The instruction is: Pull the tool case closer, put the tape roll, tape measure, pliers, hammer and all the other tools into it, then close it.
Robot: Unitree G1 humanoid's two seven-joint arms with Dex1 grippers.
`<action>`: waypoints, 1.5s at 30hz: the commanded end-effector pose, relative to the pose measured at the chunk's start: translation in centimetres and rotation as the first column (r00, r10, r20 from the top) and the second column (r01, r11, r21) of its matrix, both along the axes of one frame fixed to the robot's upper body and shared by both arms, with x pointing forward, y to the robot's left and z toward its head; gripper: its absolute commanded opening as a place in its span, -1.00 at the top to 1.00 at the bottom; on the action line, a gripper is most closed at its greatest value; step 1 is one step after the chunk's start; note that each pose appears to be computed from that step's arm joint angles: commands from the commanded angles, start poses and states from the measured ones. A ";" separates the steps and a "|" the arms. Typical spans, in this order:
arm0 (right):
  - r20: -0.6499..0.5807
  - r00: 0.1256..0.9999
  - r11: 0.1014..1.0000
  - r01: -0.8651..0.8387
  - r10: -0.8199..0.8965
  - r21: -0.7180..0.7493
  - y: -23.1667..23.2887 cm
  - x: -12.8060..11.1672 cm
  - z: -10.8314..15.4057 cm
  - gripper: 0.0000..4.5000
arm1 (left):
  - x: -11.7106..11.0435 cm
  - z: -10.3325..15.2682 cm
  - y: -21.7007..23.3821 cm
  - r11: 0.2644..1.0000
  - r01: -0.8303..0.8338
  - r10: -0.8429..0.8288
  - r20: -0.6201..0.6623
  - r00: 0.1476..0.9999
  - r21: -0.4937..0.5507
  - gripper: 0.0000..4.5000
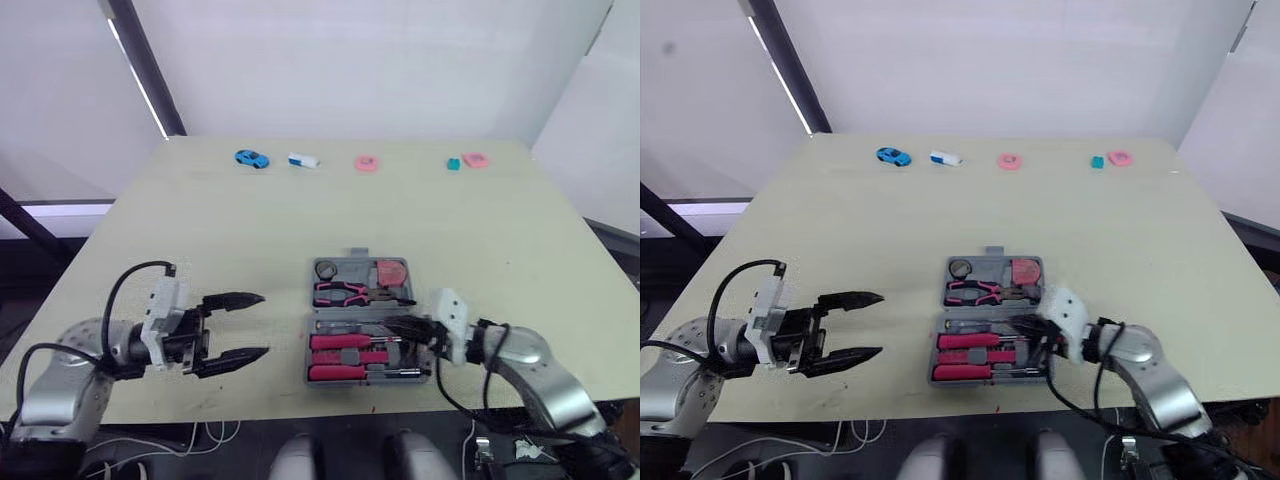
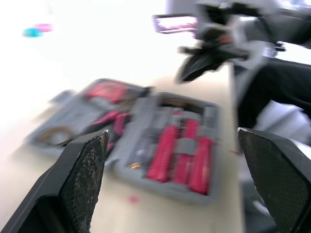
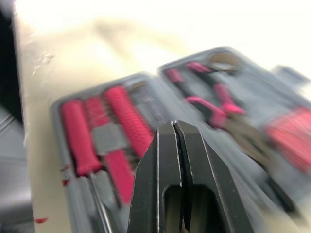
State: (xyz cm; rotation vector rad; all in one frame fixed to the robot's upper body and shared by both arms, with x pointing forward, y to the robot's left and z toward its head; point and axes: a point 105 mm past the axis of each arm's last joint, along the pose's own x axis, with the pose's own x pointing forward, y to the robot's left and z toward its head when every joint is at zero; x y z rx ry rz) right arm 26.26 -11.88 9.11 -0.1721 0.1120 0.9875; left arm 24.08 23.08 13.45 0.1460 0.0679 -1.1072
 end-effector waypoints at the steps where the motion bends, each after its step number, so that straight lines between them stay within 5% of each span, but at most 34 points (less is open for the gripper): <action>1: 0.050 0.995 0.996 0.085 -0.087 0.037 -2.8 0.0 1.7 0.99 | 0.7 0.0 1.7 0.992 -0.129 0.129 0.024 0.991 0.003 -1.00; 4: 0.022 0.969 0.968 0.244 -0.246 0.058 -7.5 -0.9 1.1 0.75 | 1.4 -1.0 4.2 0.953 -0.301 0.302 0.027 0.953 -0.015 -1.00; 10: -0.012 0.912 0.907 0.410 -0.411 0.098 -12.3 -3.5 0.9 -0.46 | 1.5 -2.1 8.2 0.840 -0.537 0.539 0.000 0.842 -0.075 -1.00; 11: -0.021 0.901 0.895 0.434 -0.434 0.102 -13.0 -4.0 0.7 -0.50 | 1.5 -2.2 8.6 0.824 -0.561 0.562 -0.001 0.827 -0.080 -1.00; 12: -0.032 0.891 0.885 0.454 -0.453 0.102 -13.7 -4.5 0.5 -0.82 | 1.4 -2.3 8.9 0.815 -0.574 0.575 -0.004 0.818 -0.085 -1.00; 15: -0.051 0.842 0.839 0.539 -0.536 0.079 -16.3 -6.0 -0.3 -0.96 | 1.2 -2.8 9.8 0.787 -0.611 0.612 -0.012 0.791 -0.080 -1.00; 23: -0.058 0.777 0.776 0.630 -0.627 0.045 -18.9 -6.5 -0.9 -0.96 | 1.0 -4.6 10.2 0.774 -0.633 0.633 -0.037 0.774 -0.013 -1.00; 35: -0.072 0.929 0.931 0.363 -0.364 -0.029 -13.5 -1.1 -1.3 -0.96 | 3.6 -6.1 5.6 0.898 -0.438 0.439 -0.102 0.892 0.037 -1.00; 36: -0.070 0.939 0.941 0.335 -0.338 -0.042 -13.0 -0.2 -1.3 -0.73 | 4.0 -6.1 5.0 0.910 -0.412 0.414 -0.098 0.905 0.040 -1.00; 44: -0.090 0.987 0.973 0.114 -0.134 -0.200 -8.0 4.3 -2.5 0.68 | 5.7 -6.5 1.8 0.971 -0.200 0.212 -0.087 0.973 0.130 0.43; 45: -0.085 0.989 0.972 0.103 -0.123 -0.210 -7.6 4.8 -2.5 0.68 | 5.9 -6.7 1.6 0.974 -0.183 0.197 -0.096 0.976 0.135 0.43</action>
